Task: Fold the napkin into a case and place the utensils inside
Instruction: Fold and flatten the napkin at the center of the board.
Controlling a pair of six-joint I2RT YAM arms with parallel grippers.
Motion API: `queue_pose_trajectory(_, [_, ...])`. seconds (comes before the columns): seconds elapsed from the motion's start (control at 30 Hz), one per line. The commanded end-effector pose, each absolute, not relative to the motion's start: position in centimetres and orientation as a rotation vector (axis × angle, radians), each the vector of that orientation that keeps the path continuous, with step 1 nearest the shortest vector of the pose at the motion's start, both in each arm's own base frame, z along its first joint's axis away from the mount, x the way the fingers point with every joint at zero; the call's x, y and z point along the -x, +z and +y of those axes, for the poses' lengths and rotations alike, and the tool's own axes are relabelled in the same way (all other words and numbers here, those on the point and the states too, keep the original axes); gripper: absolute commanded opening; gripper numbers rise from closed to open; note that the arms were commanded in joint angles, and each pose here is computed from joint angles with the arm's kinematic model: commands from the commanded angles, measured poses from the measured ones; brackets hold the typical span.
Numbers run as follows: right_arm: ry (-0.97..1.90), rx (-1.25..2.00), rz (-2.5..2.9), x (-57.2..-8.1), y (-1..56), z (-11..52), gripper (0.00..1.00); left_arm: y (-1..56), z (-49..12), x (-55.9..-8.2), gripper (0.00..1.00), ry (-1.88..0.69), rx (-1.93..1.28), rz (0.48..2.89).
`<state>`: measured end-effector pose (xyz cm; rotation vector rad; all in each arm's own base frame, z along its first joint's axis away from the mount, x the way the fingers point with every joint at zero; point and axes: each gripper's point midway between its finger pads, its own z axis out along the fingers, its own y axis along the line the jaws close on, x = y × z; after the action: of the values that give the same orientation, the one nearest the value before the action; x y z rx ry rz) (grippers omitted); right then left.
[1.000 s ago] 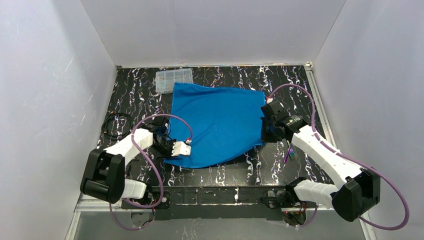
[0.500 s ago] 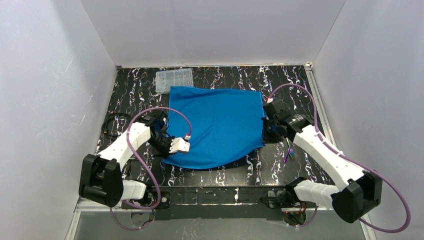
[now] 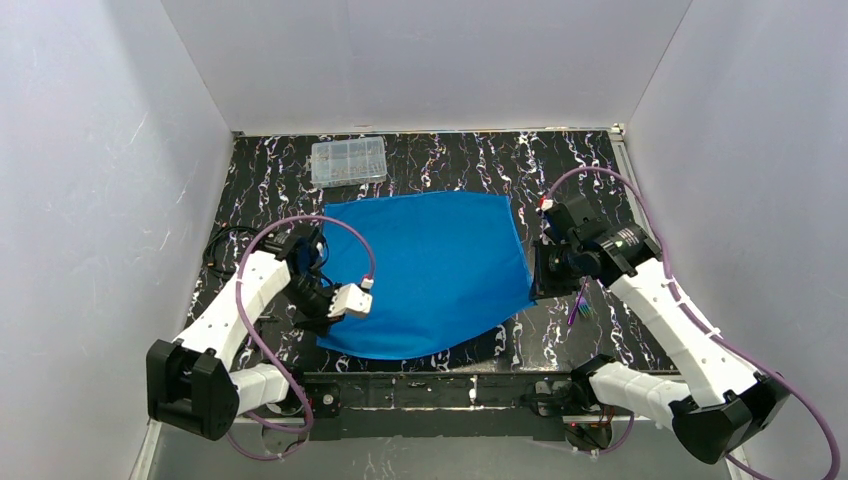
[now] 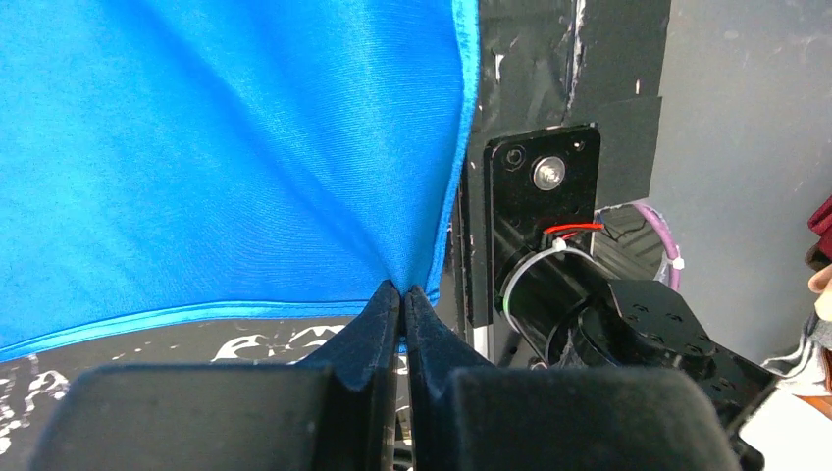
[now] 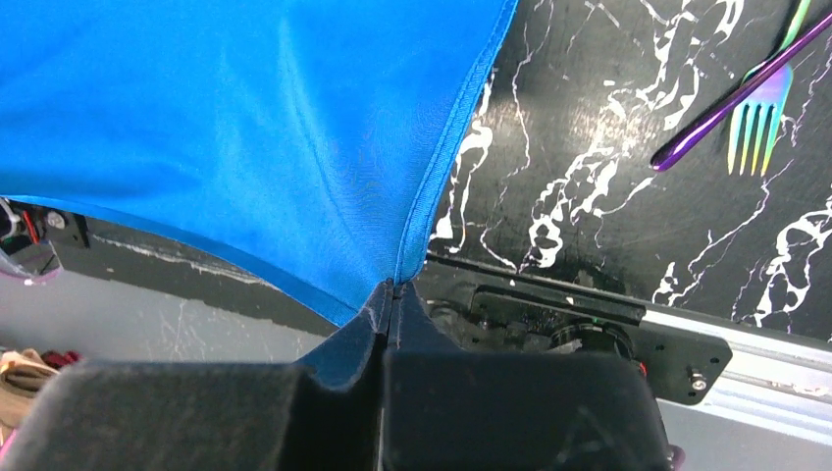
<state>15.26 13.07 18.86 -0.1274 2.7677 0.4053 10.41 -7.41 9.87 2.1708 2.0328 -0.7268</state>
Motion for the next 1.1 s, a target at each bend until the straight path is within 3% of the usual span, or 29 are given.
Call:
queue_pose_trajectory(0.0, [0.445, 0.162, 2.809, -14.0, 19.2, 13.2, 0.01, 13.0, -8.9, -9.6, 0.0, -0.841, -2.084, 2.028])
queue_pose_trajectory(0.27, [0.459, 0.182, 2.691, -18.7, 21.8, 15.3, 0.01, 14.9, -10.4, -12.1, 0.0, -0.859, -1.966, 2.076])
queue_pose_trajectory(0.77, [0.264, 0.149, 2.505, -34.2, 20.2, 18.3, 0.01, 13.2, -7.9, -27.6, 0.0, -0.327, -1.487, 2.378])
queue_pose_trajectory(1.07, [0.198, 0.121, 2.482, -41.1, 18.3, 18.9, 0.01, 11.2, -6.5, -33.8, 0.0, -0.125, -1.383, 2.424])
